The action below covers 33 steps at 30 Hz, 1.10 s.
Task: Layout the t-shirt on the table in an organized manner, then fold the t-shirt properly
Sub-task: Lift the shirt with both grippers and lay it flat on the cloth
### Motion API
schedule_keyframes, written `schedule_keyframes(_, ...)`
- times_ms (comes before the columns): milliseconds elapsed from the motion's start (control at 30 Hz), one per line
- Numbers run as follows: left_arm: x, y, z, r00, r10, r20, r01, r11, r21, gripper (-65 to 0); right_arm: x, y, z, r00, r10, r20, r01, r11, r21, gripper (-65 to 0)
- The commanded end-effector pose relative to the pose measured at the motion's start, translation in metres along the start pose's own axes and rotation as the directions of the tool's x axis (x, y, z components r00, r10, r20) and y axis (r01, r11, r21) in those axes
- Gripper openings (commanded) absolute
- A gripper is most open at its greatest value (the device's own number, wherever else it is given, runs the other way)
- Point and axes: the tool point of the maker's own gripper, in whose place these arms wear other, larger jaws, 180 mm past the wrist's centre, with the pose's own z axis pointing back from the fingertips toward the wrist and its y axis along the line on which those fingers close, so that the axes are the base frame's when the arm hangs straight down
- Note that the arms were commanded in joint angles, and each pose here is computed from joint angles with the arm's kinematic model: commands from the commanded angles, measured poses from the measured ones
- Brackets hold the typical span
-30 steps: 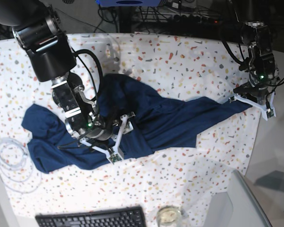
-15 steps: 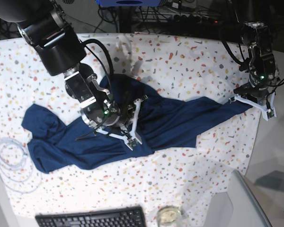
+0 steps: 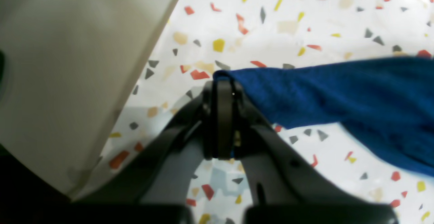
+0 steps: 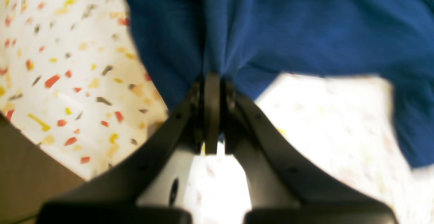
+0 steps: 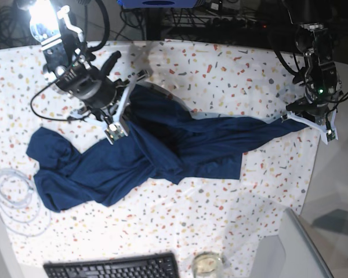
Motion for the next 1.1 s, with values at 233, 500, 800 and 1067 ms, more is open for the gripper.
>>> schedule_keyframes(233,0.033,-0.001,0.006,0.996,-0.011,0.088,0.011,1.0,-0.001,-65.0,-0.024,-0.071,0.045,0.998,-0.059,0.01,0.059,0.981,-0.186,-65.0)
schedule_keyframes(500,0.096,-0.036,0.038,0.962,-0.037,0.271,0.058,0.996,-0.07,-65.0,0.0,-0.161,0.087,0.989,-0.087,0.121,0.129,0.903,-0.409,-65.0)
schedule_keyframes(800,0.181,-0.105,0.061,0.895,-0.021,0.445,0.117,0.975,-0.189,-65.0,0.114,-0.24,0.128,0.968,0.151,0.2,-0.014,0.829,-0.558,-65.0)
schedule_keyframes(1067,0.276,-0.165,0.09,0.81,0.006,0.586,0.182,0.948,-0.261,-65.0,0.202,-0.311,0.173,0.929,0.214,0.3,0.045,0.743,-0.668,-65.0)
